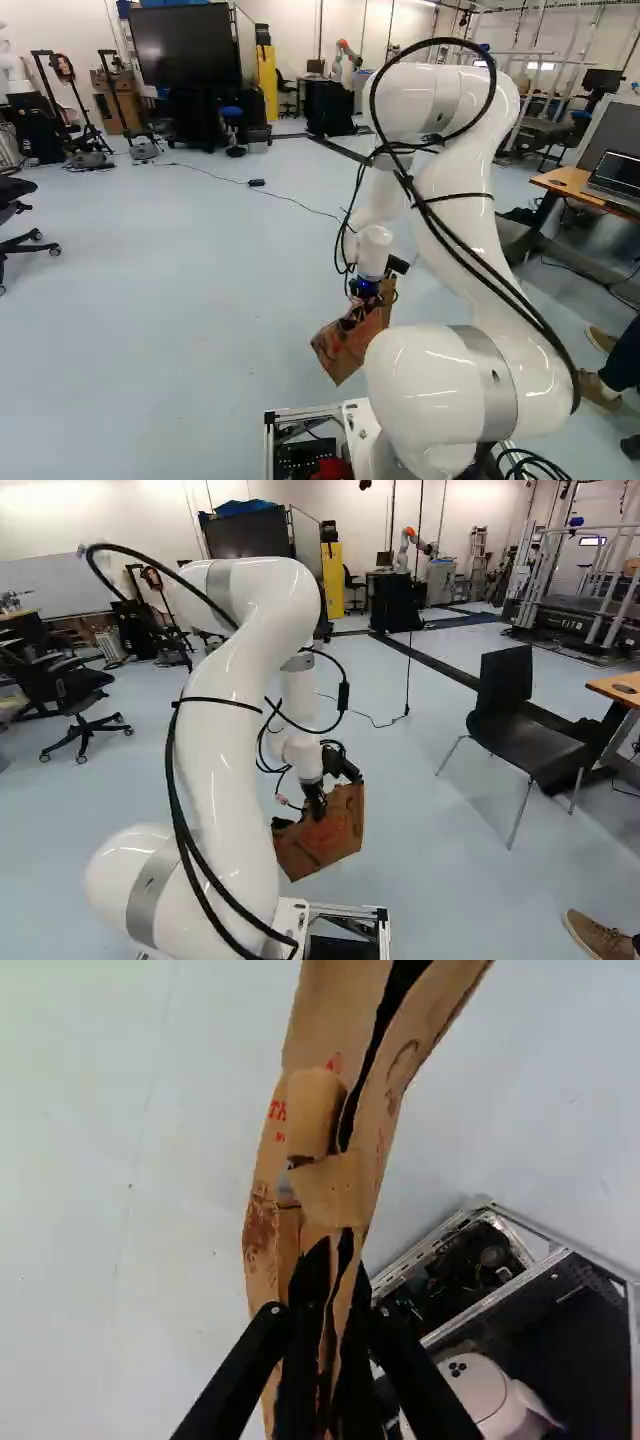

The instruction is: Pick up the grocery bag from the ground

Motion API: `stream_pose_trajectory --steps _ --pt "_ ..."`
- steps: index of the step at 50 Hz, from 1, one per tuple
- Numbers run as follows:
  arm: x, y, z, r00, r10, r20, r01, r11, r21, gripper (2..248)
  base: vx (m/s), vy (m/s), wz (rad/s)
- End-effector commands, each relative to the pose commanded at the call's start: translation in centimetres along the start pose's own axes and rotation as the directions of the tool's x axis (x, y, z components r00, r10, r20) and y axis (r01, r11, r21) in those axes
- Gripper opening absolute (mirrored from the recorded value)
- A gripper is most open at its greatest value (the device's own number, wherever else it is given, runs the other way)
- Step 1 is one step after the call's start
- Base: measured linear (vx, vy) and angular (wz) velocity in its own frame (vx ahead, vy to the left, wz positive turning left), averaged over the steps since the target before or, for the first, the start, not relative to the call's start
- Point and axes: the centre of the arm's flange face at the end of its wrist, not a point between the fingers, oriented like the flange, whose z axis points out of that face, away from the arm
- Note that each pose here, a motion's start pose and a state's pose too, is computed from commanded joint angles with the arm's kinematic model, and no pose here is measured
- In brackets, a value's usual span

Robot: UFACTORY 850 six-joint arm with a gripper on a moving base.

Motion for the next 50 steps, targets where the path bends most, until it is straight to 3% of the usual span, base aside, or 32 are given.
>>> stream_pose_trajectory --steps 9,20,28,50 --pt "-1.3 1.2 -1.4 0.993 -0.119 0.003 0.119 0.993 -0.002 19 0.0 0.0 0.0" --pt "-2.9 2.8 -3.2 0.969 -0.246 0.004 0.246 0.969 -0.003 19 0.0 0.0 0.0" --pt "-4.0 4.0 -4.4 0.966 -0.258 0.002 0.258 0.966 -0.003 19 0.0 0.0 0.0" --pt "-6.9 7.1 -7.8 0.973 -0.229 -0.022 0.23 0.973 0.003 19 0.0 0.0 0.0"
